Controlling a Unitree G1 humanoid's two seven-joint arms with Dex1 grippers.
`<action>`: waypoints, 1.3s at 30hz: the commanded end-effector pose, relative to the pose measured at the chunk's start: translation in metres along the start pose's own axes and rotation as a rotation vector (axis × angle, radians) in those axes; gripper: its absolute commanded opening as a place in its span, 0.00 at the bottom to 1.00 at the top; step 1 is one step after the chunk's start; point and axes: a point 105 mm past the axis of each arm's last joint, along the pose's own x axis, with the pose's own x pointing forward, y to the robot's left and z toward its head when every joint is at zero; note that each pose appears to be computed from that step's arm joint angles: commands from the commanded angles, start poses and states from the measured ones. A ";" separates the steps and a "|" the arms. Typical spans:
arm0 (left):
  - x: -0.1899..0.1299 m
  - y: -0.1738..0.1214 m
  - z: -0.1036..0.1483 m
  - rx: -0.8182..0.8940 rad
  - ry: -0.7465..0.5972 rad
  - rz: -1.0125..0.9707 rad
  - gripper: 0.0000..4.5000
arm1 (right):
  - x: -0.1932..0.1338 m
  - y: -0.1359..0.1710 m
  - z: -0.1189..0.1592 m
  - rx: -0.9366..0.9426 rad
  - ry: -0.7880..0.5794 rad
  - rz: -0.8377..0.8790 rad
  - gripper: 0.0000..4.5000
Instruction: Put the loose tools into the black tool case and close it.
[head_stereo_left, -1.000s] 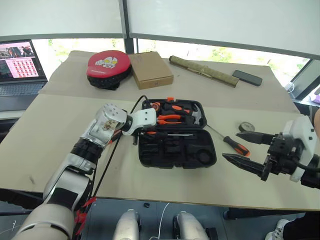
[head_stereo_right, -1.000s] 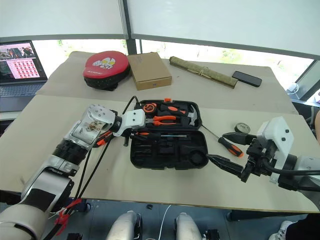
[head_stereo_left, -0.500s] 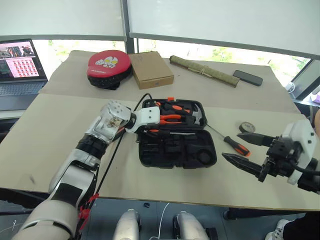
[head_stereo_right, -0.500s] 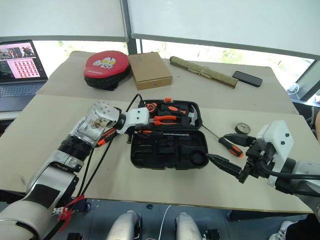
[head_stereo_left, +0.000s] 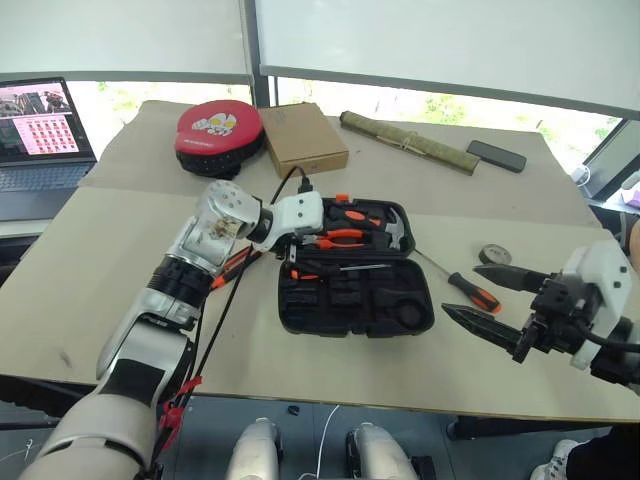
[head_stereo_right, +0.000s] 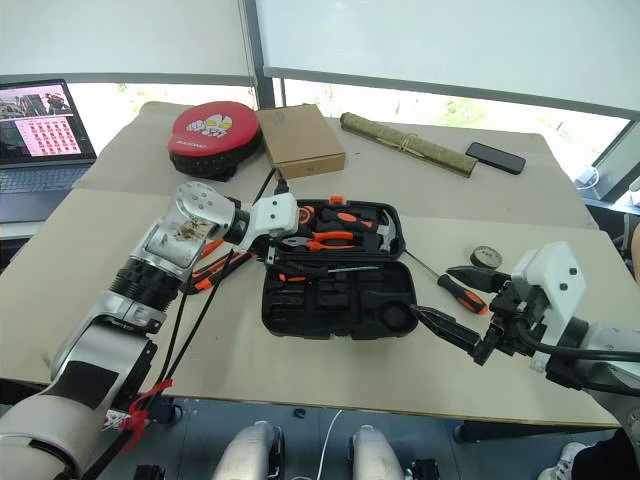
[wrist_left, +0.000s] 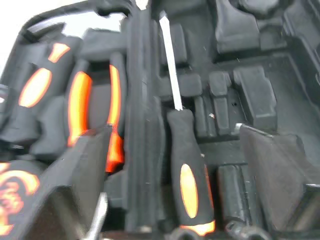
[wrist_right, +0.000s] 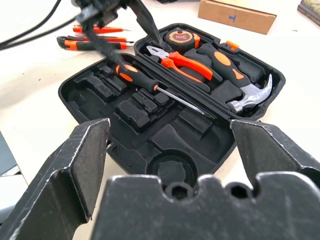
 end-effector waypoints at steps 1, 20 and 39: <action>0.011 -0.002 0.005 0.053 -0.012 -0.002 0.49 | 0.001 0.000 0.008 -0.057 -0.027 -0.012 1.00; 0.047 -0.028 -0.027 0.155 0.076 -0.055 0.00 | 0.000 -0.001 0.010 -0.059 -0.024 -0.024 1.00; 0.026 -0.002 0.003 0.078 -0.072 -0.006 0.00 | 0.001 0.002 0.006 -0.046 -0.030 -0.042 1.00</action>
